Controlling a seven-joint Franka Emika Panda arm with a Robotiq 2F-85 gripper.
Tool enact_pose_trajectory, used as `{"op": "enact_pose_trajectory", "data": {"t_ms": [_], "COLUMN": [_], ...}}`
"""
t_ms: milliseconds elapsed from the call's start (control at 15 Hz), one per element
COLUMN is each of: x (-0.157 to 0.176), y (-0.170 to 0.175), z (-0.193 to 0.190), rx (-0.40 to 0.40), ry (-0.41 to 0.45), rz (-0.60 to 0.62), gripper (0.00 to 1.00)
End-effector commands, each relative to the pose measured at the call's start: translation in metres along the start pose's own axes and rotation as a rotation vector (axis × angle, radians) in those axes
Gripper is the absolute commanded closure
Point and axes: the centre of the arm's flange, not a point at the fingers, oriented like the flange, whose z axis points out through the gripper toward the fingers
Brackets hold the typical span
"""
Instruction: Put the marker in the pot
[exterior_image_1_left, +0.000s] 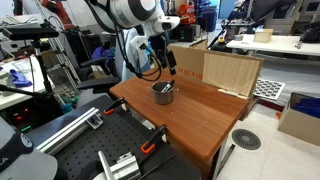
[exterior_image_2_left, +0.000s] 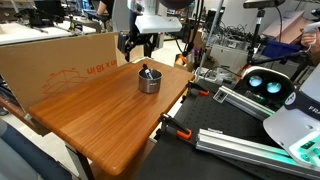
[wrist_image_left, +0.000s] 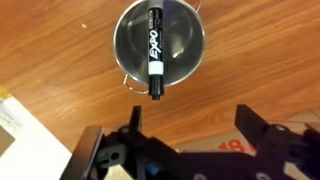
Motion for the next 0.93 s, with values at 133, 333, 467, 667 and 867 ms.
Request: {"op": "enact_pose_trajectory", "data": {"t_ms": [133,333,467,667,867], "x": [-0.017,-0.024,-0.022,-0.022,-0.022], "y": [-0.002,-0.015,-0.018,-0.016,-0.016], "z": [-0.063,-0.082,-0.075,-0.071,-0.071], "rx": [0.062,0.016,0.045,0.041,0.041], "ry": [-0.059,-0.086,-0.058,-0.063,-0.064], "rz": [-0.011,-0.039,-0.029,-0.025,-0.025], "gripper": [0.00,0.00,0.00,0.00,0.00]}}
